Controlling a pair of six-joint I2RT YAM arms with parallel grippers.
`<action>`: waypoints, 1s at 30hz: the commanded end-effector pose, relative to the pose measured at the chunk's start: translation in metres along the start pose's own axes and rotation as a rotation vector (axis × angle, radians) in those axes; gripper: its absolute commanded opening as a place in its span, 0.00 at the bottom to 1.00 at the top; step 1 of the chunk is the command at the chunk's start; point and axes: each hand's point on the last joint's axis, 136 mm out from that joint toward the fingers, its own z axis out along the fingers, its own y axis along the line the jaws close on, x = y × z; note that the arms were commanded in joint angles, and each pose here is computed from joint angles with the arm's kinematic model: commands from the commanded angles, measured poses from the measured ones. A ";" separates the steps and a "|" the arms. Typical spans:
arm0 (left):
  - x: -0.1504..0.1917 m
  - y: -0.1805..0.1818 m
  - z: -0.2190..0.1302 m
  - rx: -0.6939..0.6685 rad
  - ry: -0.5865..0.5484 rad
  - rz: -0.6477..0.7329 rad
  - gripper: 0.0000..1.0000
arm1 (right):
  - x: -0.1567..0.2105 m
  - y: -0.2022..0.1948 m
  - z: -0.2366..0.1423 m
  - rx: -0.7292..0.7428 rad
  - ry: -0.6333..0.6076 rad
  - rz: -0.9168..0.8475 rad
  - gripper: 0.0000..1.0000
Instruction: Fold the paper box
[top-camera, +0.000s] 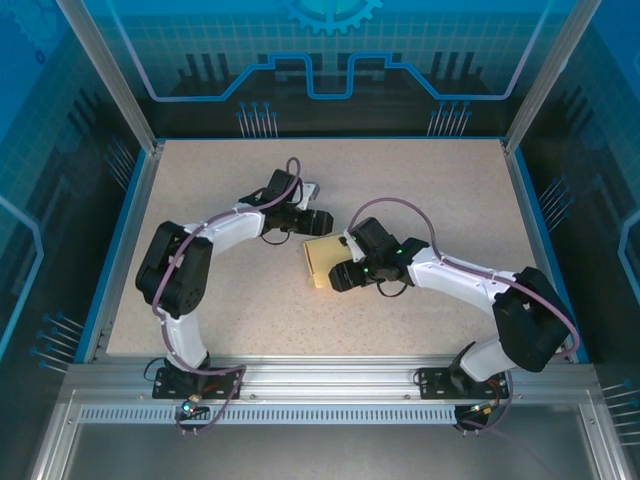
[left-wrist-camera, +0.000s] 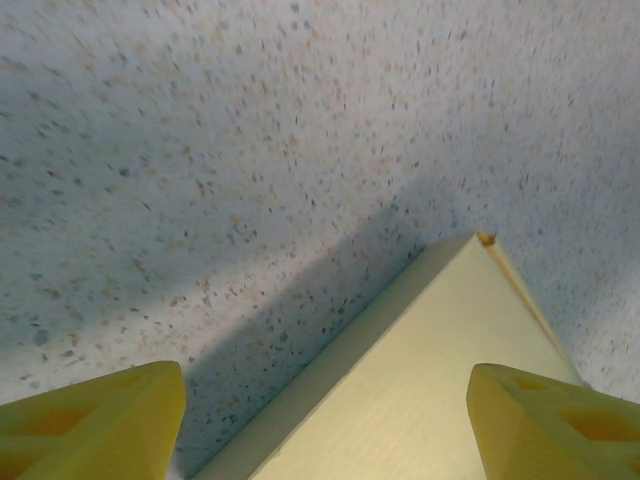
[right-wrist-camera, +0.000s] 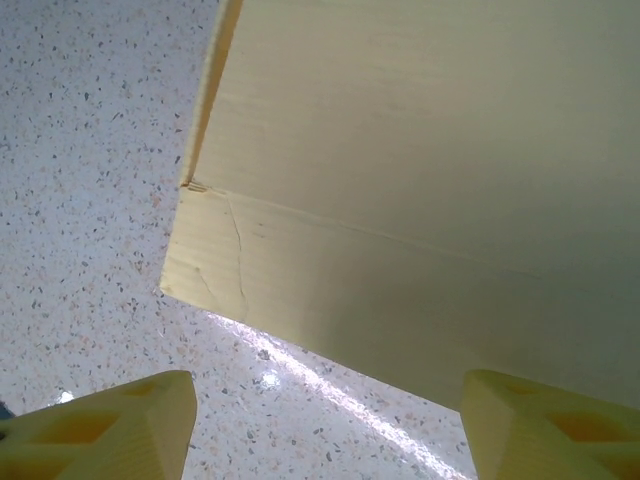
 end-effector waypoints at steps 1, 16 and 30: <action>0.014 -0.010 0.006 0.075 0.096 0.023 0.74 | 0.000 0.006 0.002 -0.060 0.046 0.035 0.70; 0.064 -0.034 -0.010 0.231 0.150 -0.066 0.65 | -0.049 -0.035 0.019 -0.054 0.015 0.059 0.68; 0.061 -0.017 -0.011 0.125 0.085 -0.104 0.67 | -0.011 -0.059 -0.010 -0.045 0.004 0.180 0.69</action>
